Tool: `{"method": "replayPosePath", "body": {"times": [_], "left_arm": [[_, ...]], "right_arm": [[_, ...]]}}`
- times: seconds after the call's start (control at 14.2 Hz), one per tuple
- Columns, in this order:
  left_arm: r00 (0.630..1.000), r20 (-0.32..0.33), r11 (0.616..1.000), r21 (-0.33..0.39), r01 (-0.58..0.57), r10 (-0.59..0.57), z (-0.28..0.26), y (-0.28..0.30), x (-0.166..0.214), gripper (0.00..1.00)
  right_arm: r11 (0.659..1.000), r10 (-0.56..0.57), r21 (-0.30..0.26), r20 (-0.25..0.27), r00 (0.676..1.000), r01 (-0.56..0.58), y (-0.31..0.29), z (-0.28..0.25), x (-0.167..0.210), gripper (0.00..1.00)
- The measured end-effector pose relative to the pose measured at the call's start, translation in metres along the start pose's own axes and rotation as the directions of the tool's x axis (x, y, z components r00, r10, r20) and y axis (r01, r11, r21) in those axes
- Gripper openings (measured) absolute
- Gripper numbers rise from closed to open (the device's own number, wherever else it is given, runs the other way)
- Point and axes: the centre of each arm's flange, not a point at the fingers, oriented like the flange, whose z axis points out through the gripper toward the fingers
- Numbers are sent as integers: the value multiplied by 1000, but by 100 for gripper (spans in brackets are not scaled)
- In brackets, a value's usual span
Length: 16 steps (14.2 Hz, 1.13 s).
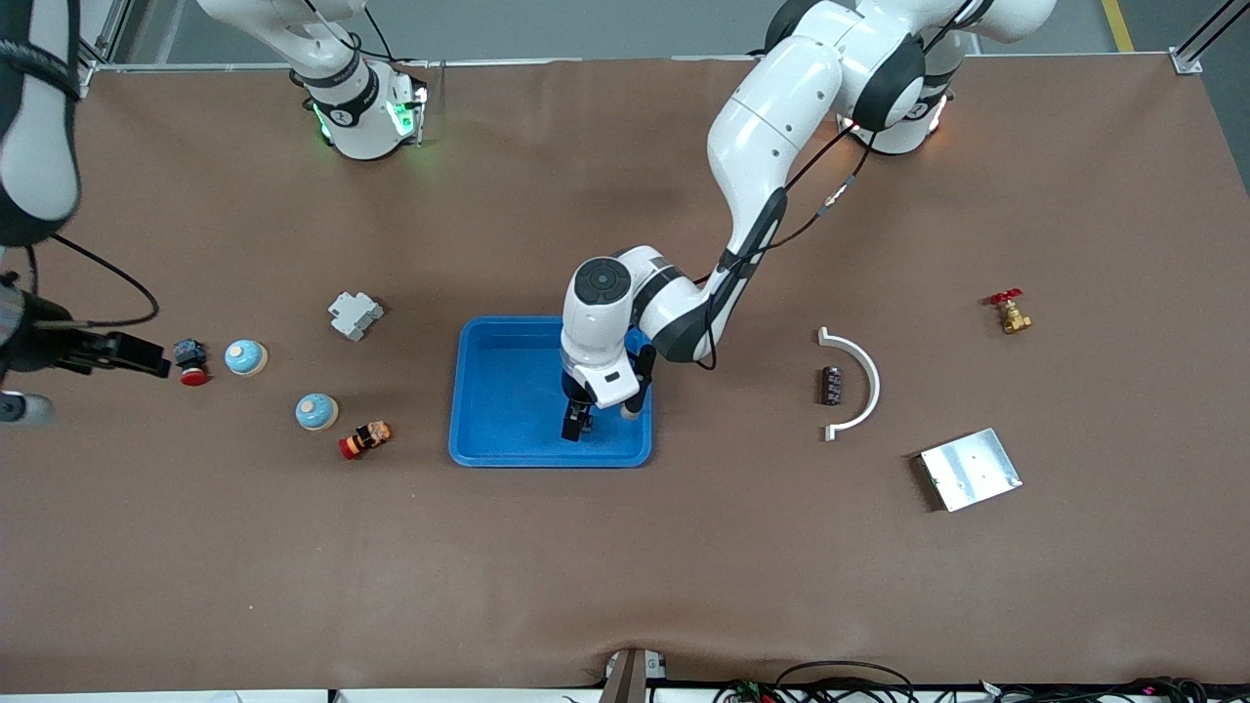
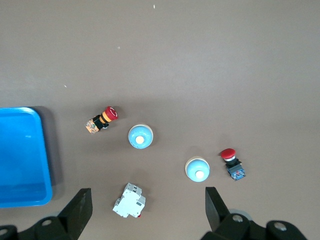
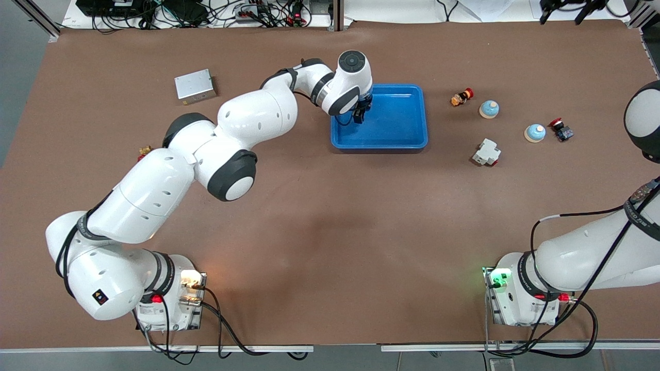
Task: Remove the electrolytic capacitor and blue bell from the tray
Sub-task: 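Place the bell beside the first bell while the left gripper grasps the capacitor, then lift the second capacitor and carry it toward the white arc with the left gripper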
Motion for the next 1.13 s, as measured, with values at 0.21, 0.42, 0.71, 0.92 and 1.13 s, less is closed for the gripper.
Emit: {"method": "replayPosePath", "body": {"times": [0.21,0.42,0.71,0.92,1.13], "left_arm": [[1000,-3,1000,-8,-4,4,-1,1,-1,61],[1000,-7,1000,-20,-17,17,-3,1,-3,33],[990,-7,990,-25,-137,137,-6,3,-5,34],[972,-9,970,-57,-235,235,-25,14,-8,34],[966,-23,965,-45,-258,258,-61,31,-5,34]], "right_arm": [[1000,3,-2,-44,999,-3,7,-33,-11,100],[1000,-3,-2,-41,999,3,6,-56,-27,100],[1000,-1,0,-17,1000,1,8,-45,-29,100],[1000,-5,2,-11,1000,5,5,-40,-30,100],[1000,-14,4,-22,1000,14,1,-46,-34,100]]}}
